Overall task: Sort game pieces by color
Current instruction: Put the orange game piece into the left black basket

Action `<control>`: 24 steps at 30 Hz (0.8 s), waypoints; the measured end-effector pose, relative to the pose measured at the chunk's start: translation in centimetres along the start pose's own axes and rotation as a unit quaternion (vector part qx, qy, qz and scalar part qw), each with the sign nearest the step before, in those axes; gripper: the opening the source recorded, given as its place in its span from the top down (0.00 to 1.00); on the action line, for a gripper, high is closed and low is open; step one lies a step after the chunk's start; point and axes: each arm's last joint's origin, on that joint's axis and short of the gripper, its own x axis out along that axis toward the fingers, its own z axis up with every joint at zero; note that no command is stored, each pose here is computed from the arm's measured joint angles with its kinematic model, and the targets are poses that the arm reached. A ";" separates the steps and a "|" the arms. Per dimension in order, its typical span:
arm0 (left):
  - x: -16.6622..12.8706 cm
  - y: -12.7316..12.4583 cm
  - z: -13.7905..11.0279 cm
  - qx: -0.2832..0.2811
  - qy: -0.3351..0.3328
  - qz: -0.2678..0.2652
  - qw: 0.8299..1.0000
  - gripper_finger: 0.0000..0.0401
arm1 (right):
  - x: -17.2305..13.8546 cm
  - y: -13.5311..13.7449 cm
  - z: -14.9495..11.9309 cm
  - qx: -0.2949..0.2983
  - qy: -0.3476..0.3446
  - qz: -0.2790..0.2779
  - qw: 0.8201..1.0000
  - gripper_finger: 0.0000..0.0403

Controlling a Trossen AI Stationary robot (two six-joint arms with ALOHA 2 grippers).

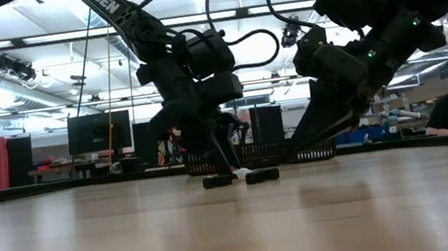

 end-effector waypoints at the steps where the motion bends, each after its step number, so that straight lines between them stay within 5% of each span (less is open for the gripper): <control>1: 0.0 0.0 0.0 -0.002 0.001 0.001 1.000 0.64 | 0.0 0.0 0.0 0.000 0.000 0.000 1.000 0.71; 8: 0.0 0.0 -0.3 -0.004 0.025 0.017 1.000 0.66 | 0.0 0.0 0.0 -0.003 0.000 0.000 1.000 0.71; 19: -0.4 0.3 -0.8 -0.002 0.051 0.033 0.998 0.84 | 0.0 0.0 0.1 -0.003 -0.004 0.002 1.000 0.71; 24: -0.8 0.3 -0.8 -0.008 0.046 0.031 0.998 0.83 | 0.0 0.0 0.1 -0.003 -0.003 0.002 1.000 0.71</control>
